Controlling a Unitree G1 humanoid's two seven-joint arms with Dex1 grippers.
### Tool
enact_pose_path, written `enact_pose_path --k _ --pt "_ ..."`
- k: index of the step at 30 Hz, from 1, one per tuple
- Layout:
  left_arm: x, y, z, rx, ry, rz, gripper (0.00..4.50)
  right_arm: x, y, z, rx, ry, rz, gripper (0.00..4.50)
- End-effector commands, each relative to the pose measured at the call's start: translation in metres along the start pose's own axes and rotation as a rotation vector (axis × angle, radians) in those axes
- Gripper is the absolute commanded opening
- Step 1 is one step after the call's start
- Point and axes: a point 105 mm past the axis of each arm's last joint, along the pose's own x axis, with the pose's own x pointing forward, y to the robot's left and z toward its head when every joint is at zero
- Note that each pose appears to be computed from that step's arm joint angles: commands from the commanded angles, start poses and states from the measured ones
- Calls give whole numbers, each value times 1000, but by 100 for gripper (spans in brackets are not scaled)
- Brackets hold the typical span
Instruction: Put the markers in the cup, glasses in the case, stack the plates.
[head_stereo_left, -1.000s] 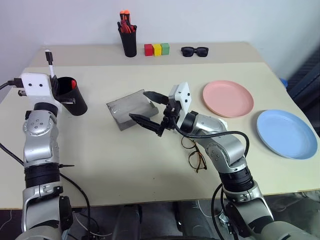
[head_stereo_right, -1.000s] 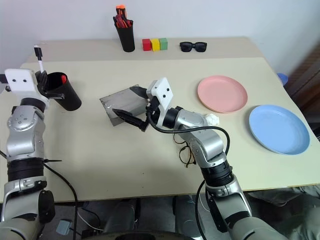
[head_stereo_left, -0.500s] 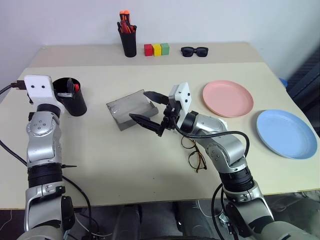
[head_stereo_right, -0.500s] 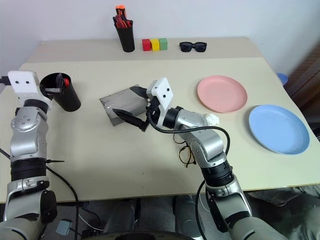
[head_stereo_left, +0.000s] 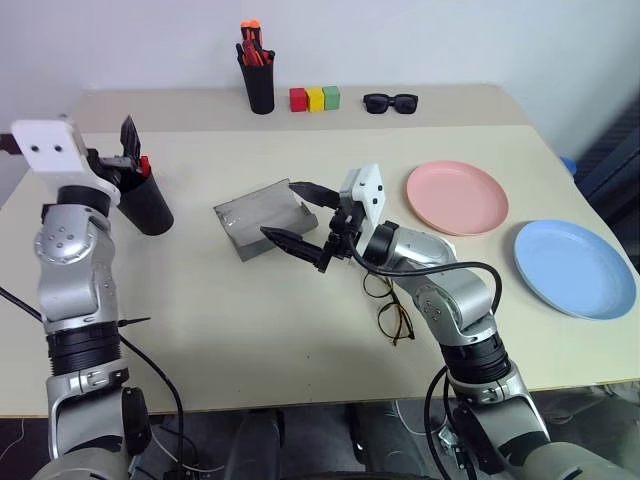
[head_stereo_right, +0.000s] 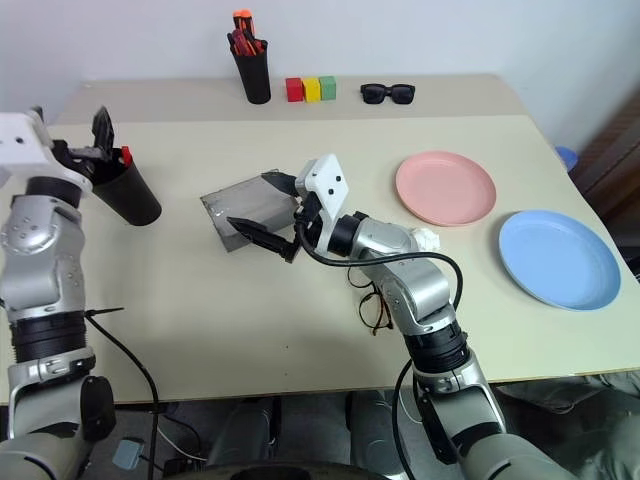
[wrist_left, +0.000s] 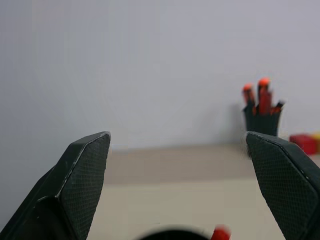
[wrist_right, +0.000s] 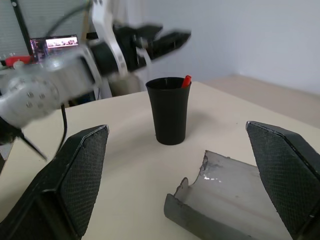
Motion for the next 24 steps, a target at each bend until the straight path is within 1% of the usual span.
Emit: enact_pose_path --k 1,3,6,8,9,12,14,18,20,22,23,24 --pt "-3 -32 18 -36 18 -228 443 -15 -5 21 -84 -23 11 450" --pt "-12 -56 0 -1 158 -384 443 -29 -11 18 -115 36 9 450" --pt "-32 -82 -28 23 356 -570 443 -48 -19 14 -141 111 2 450" --pt "-45 -98 -46 7 480 -675 443 -61 -23 13 -161 160 -4 450" --pt "-48 -101 -49 3 509 -695 443 -64 -24 12 -166 171 -4 450" --pt "-56 -121 -69 -35 632 -813 443 -86 -23 7 -190 271 27 450" --pt "-61 -129 -82 -14 697 -872 443 -96 -23 5 -200 313 35 450" --pt "-67 -144 -98 28 753 -983 443 -105 -25 2 -213 350 12 450" --pt "-66 -149 -104 55 769 -1004 443 -107 -24 1 -213 356 4 450" --pt "-64 -156 -106 47 765 -1027 391 -109 -22 -1 -209 359 -3 450" --pt "-63 -158 -106 44 757 -1038 358 -110 -22 -2 -207 362 -7 450" --pt "-63 -160 -106 47 750 -1047 312 -111 -21 -3 -206 365 -12 450"
